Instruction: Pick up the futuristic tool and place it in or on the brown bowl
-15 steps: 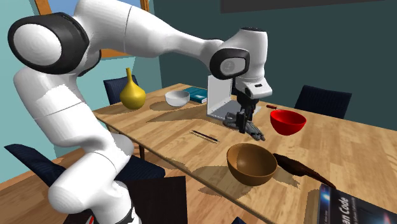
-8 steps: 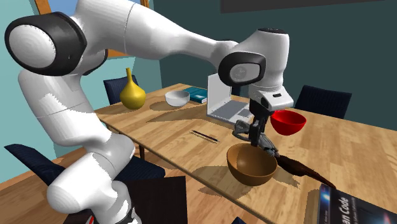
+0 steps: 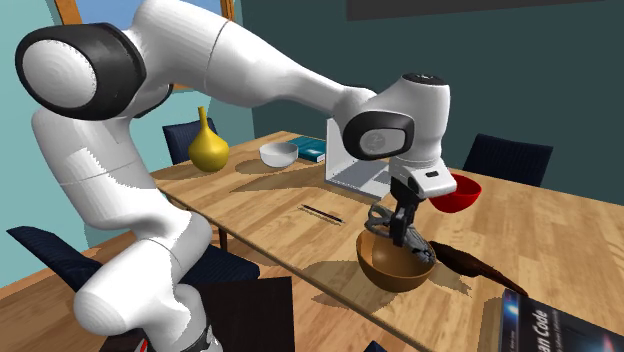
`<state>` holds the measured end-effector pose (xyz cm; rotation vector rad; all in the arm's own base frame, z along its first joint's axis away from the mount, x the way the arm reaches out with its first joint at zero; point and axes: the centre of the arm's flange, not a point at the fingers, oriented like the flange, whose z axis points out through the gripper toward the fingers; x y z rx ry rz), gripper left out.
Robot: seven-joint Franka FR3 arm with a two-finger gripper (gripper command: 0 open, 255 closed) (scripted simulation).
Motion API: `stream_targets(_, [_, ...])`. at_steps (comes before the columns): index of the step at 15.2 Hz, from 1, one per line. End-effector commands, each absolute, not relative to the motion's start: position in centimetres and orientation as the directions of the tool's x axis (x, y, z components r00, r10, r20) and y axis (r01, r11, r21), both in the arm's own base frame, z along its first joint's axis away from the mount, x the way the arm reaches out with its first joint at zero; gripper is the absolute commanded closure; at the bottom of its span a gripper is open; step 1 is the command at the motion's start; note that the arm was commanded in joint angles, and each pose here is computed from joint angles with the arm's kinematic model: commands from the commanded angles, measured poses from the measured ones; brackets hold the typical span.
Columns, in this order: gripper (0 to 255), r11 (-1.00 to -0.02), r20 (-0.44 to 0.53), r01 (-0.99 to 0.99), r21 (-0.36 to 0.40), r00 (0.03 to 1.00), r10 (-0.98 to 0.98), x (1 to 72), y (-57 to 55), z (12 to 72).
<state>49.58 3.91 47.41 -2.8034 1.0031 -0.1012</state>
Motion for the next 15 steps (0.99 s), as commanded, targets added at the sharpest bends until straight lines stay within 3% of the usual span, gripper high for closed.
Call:
stream_targets(1, [255,-0.762,0.01,-0.624,-0.175,0.772,-0.635,49.6,3.9,46.4])
stream_targets(12, [255,-0.762,0.01,-0.624,-0.175,0.772,-0.635,49.6,3.9,44.8])
stream_targets(13, [0,-0.762,0.01,-0.624,-0.175,0.772,-0.635,49.6,3.9,44.8])
stream_targets(15, [0,-0.762,0.01,-0.624,-0.175,0.772,-0.635,49.6,3.9,44.8])
